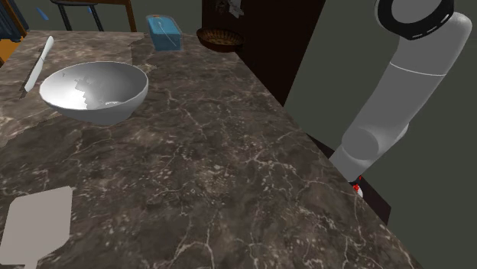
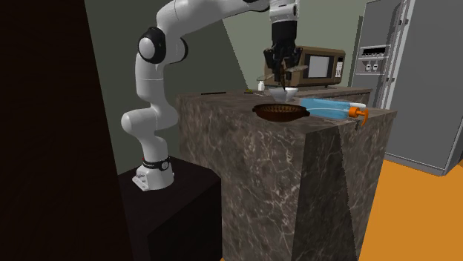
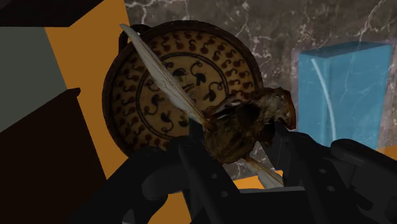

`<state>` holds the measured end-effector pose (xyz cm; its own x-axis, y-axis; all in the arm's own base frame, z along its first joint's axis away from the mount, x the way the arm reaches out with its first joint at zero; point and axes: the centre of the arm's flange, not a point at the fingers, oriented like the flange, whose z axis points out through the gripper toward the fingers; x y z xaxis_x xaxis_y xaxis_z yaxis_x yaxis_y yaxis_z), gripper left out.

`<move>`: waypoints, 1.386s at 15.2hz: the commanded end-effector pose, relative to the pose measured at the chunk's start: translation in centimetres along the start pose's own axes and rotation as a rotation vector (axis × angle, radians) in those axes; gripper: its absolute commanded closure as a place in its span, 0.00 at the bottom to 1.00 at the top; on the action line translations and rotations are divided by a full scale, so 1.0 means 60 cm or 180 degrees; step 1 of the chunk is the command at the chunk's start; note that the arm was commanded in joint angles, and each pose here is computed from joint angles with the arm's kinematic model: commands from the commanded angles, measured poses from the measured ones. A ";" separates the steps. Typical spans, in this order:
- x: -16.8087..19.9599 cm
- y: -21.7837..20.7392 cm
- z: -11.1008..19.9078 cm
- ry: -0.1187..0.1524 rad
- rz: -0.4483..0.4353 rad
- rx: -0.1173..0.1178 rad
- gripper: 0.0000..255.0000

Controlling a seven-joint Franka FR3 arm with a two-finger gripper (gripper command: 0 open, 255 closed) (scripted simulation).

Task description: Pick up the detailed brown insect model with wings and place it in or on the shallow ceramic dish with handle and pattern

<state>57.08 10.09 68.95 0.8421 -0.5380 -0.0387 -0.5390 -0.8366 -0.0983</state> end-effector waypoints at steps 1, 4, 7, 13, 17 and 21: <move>0.023 0.018 0.002 0.0000 -0.0003 0.0001 1.00; 0.024 0.020 0.028 0.0000 -0.0003 0.0001 1.00; 0.025 0.023 0.054 0.0000 -0.0003 0.0001 1.00; 0.027 0.028 0.107 0.0000 -0.0003 0.0001 1.00; 0.027 0.029 0.117 0.0000 -0.0003 0.0001 1.00; 0.027 0.029 0.117 0.0000 -0.0003 0.0001 1.00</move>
<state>57.65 8.48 61.76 0.8426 -0.5371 -0.0388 -0.5381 -0.8371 -0.0984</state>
